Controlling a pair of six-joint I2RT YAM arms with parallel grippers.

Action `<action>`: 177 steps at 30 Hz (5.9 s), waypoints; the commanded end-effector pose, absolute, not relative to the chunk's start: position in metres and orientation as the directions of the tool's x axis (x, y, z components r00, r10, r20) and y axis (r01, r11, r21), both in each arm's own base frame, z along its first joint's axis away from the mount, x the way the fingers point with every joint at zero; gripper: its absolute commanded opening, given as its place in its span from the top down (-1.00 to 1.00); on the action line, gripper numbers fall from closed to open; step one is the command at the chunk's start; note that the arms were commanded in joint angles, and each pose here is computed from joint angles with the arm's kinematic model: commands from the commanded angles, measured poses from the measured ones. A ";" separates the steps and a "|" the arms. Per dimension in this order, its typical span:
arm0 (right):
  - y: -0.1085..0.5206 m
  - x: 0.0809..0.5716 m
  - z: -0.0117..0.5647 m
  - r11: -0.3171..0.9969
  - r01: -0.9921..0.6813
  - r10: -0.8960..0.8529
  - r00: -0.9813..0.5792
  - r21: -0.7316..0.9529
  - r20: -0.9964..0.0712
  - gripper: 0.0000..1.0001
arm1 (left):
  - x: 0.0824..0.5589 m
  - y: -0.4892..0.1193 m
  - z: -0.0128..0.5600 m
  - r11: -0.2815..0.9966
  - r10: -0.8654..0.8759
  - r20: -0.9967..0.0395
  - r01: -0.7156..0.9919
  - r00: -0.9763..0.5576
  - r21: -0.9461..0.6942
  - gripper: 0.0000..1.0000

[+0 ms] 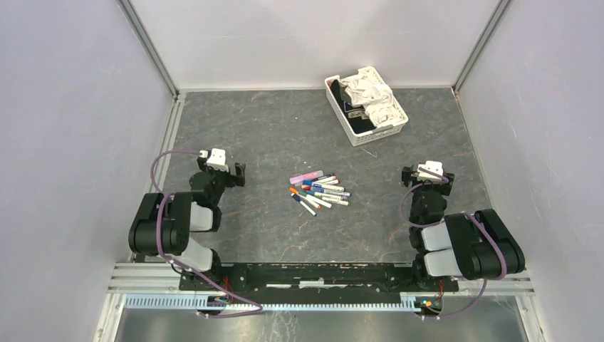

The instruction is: Open the pen caps

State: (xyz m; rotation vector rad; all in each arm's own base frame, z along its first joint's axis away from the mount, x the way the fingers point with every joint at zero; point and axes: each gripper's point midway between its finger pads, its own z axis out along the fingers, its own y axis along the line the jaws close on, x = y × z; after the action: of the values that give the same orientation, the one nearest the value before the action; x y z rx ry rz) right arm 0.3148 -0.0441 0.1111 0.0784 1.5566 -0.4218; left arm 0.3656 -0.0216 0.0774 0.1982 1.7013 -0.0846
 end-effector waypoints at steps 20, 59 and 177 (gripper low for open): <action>-0.027 0.311 0.115 0.948 0.275 -0.131 -0.117 -0.159 -0.984 -0.96 | 0.402 -0.006 0.130 0.976 0.118 -0.932 0.215 -0.342 0.044 -1.00; 0.287 0.370 0.058 0.499 -0.864 -0.597 -0.282 -0.072 -0.751 -0.55 | 0.349 -0.047 0.223 0.893 0.144 -0.807 0.426 -0.573 -0.143 -1.00; 0.419 0.211 0.181 -0.132 -0.763 -0.336 -0.566 0.633 -0.753 0.02 | 0.238 -0.180 0.182 -0.418 0.646 -0.265 0.622 0.716 0.662 0.96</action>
State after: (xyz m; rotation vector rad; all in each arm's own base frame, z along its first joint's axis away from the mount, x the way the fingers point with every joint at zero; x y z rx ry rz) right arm 0.2182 0.4130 0.1583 -1.1818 1.9095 1.7209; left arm 0.2334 -0.1712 0.1669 2.2056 0.9893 0.0206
